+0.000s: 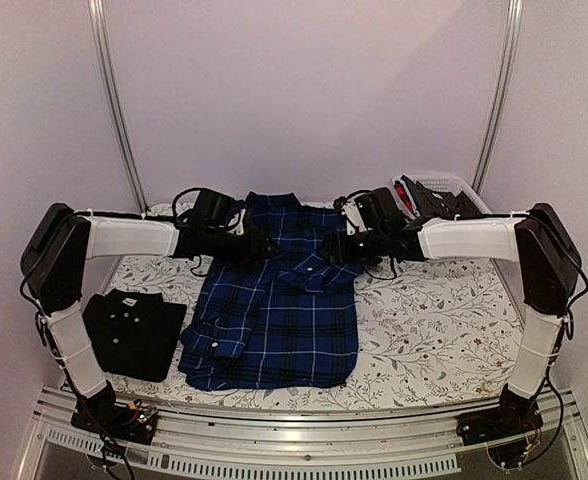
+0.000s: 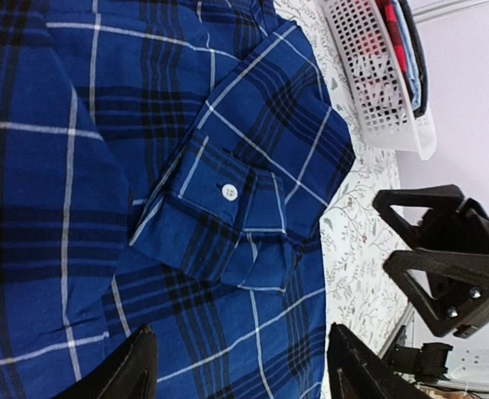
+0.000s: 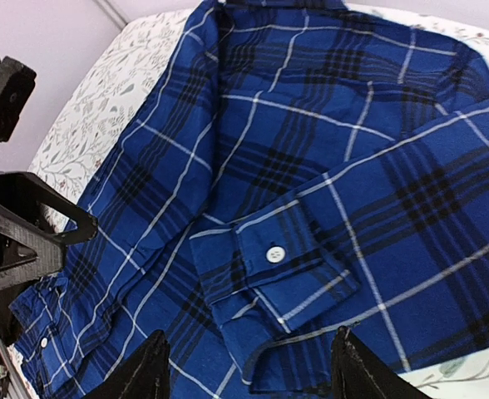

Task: Fold and stack the long sleeve shirts
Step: Place the sleeve of the 1/3-folded shirt, then pick up the sleeve from the 1/3-folded shirt.

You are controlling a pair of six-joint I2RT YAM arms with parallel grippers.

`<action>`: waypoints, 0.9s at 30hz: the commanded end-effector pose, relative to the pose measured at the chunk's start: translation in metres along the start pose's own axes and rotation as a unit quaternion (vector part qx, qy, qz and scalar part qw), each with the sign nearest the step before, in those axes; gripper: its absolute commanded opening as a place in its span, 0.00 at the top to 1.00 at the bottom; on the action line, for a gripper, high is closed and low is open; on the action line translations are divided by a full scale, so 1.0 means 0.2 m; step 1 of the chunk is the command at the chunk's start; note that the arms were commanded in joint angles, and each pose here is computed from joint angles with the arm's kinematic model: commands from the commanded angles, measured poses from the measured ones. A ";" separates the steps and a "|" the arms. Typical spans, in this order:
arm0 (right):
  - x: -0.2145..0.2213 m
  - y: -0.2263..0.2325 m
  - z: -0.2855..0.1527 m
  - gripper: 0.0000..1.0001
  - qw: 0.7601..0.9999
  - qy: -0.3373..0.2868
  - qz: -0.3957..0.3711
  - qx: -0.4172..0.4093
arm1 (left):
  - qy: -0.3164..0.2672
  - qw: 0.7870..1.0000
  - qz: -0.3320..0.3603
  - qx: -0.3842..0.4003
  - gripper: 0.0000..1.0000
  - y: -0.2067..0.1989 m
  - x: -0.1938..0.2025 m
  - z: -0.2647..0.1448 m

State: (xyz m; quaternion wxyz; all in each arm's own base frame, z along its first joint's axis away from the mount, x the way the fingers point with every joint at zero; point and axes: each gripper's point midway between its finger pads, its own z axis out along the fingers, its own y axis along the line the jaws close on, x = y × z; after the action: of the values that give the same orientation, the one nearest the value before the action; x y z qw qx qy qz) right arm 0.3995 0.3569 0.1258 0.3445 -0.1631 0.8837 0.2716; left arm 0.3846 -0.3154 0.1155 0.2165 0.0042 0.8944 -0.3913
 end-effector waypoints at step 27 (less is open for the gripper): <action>0.06 -0.30 -0.52 0.32 0.993 -0.071 0.079 0.061 | 0.038 0.916 0.276 -0.290 0.28 -0.09 0.09 0.74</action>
State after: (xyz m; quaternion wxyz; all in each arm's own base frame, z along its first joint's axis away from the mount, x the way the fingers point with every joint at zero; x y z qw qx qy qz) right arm 0.3638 0.2489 0.1435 0.3729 -0.0631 0.8935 0.2422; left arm 0.4283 -0.4407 0.0456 0.2849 0.1731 0.9394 -0.0804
